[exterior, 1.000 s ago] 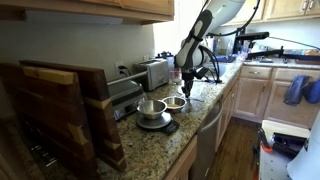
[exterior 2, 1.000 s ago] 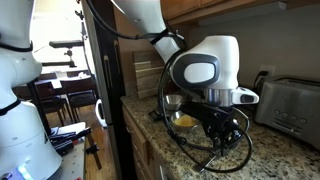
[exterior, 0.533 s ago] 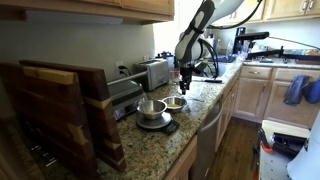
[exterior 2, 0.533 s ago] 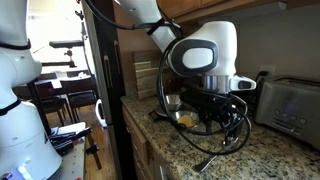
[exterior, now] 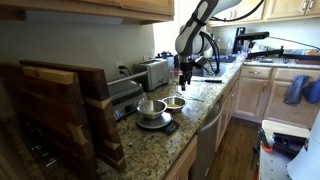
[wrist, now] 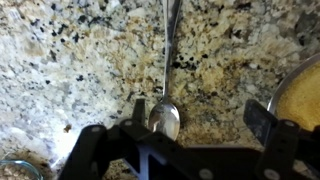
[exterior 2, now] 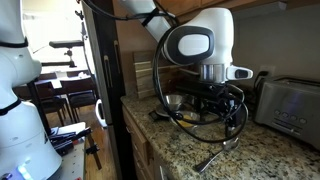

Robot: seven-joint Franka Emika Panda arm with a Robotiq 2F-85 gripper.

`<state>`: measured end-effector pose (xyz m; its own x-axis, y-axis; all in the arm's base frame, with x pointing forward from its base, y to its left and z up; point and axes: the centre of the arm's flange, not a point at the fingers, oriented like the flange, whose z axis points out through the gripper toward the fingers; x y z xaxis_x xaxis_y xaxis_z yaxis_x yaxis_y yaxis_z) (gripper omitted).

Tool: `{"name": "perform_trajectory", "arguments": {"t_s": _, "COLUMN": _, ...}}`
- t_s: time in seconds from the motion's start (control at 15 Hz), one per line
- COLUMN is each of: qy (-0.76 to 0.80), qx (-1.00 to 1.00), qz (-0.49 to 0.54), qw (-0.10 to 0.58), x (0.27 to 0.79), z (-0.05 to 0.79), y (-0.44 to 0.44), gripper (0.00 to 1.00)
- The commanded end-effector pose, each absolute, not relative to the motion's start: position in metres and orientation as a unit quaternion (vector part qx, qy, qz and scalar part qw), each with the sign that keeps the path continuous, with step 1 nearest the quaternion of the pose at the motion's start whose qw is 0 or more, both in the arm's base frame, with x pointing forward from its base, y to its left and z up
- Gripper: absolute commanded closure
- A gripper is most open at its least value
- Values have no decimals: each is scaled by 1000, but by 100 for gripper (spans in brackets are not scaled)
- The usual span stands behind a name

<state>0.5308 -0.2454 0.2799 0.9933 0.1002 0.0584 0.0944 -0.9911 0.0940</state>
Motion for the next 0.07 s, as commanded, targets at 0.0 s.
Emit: {"name": "perform_trajectory", "arguments": {"t_s": 0.0, "qy": 49, "qx": 997, "qz": 31, "qw": 45, "x": 531, "z": 280, "y": -245, "gripper": 0}}
